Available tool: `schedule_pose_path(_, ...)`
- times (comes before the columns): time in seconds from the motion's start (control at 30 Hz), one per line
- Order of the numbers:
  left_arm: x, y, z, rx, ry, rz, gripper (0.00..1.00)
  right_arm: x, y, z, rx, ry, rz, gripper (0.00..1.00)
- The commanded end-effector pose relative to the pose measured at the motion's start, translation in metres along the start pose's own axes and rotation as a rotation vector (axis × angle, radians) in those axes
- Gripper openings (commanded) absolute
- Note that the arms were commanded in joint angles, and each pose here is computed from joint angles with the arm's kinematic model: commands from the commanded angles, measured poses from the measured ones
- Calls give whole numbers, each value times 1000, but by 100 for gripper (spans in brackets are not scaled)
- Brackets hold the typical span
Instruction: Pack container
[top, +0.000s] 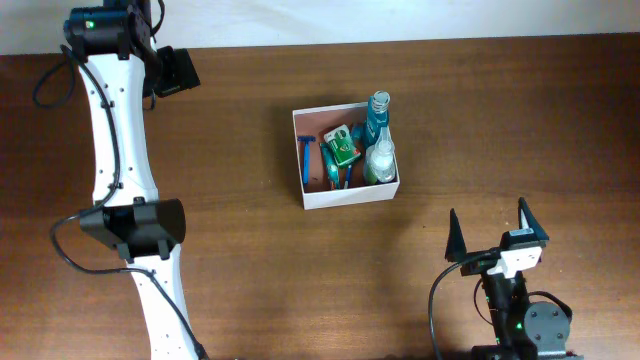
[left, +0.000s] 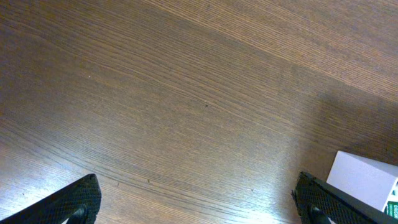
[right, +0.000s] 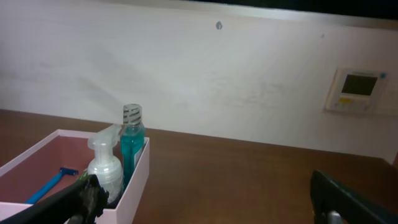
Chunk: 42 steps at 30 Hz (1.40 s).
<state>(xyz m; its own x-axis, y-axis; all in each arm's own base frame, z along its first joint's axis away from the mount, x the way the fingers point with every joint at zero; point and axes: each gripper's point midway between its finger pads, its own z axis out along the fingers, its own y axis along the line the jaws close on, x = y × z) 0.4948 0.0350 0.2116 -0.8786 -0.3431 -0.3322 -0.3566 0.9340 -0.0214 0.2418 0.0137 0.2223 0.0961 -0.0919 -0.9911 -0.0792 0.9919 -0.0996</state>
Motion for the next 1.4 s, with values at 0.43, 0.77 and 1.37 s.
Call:
schedule_pose_path(0.43,-4,3,-8,-1,-25,-1,99,47,5,0,-14,86,3,98)
schedule_pose_path(0.77,-4,3,-8,-1,-26,-1,99,63,6,-2,-20,152,11,98)
schedule_pose_path(1.37,-4,3,-8,-1,-26,-1,99,63,6,-2,-20,152,11,98)
